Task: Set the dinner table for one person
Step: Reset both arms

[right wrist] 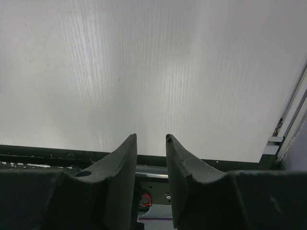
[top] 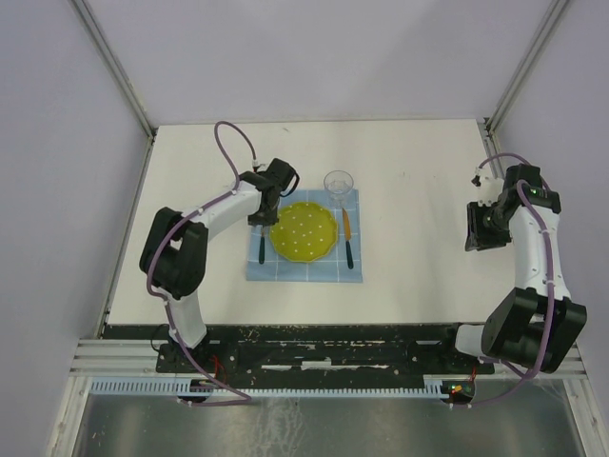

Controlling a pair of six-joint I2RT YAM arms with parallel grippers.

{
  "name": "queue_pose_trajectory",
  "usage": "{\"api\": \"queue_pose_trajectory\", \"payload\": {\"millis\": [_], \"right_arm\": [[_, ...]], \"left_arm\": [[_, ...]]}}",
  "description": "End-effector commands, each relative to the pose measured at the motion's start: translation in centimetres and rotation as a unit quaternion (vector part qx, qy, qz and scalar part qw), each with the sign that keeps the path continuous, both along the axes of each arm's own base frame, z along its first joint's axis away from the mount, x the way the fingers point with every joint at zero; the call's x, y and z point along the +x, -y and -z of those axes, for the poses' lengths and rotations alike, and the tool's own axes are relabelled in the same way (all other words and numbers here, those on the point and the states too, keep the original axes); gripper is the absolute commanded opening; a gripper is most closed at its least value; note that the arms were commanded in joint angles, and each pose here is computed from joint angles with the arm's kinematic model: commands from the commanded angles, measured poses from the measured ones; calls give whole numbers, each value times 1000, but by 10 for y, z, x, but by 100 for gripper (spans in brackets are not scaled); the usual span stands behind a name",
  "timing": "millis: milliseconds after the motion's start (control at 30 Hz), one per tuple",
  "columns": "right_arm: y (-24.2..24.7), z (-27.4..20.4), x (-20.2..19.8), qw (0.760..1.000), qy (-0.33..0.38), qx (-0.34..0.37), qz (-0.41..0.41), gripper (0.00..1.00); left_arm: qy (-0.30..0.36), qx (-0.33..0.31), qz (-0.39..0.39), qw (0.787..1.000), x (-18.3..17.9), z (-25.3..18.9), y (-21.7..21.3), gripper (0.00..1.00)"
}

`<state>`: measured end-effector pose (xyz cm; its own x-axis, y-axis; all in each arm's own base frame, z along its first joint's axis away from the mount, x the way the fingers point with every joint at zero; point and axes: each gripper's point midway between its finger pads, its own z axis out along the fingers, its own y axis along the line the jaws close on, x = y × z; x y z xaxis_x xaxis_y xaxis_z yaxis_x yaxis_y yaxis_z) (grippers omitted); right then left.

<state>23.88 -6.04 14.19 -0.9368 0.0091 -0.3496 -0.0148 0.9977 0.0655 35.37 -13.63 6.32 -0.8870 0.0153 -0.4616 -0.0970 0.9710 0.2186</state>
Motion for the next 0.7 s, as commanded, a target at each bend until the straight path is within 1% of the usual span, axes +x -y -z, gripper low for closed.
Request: {"api": "queue_pose_trajectory", "payload": {"millis": [0,67,200,300,367,500,567,633,667], "right_arm": [[-3,0,0,1000,9,7,3,39],[-7,1,3,1000,9,20,2,39],[-7,-4,15,999,18,29,-4,40],[-7,-9,26,999,19,21,-29,41],[-10,-10,32,999,11,21,-47,41],[-30,-19,51,996,16,31,-82,41],[-44,-22,64,994,24,29,-102,41],[-61,-23,77,992,31,24,-122,41],[-71,-23,83,991,34,24,-131,41]], "left_arm": [[43,10,21,999,25,-29,2,32],[55,19,35,998,31,-41,2,30],[105,34,67,992,46,-78,-4,29],[130,-4,87,988,51,-100,-8,30],[134,-47,103,984,51,-110,-9,31],[134,-87,131,978,44,-124,-20,35],[166,-76,138,974,46,-135,-36,38],[215,-58,145,964,48,-150,-53,42],[230,-50,151,960,48,-153,-60,46]]}}
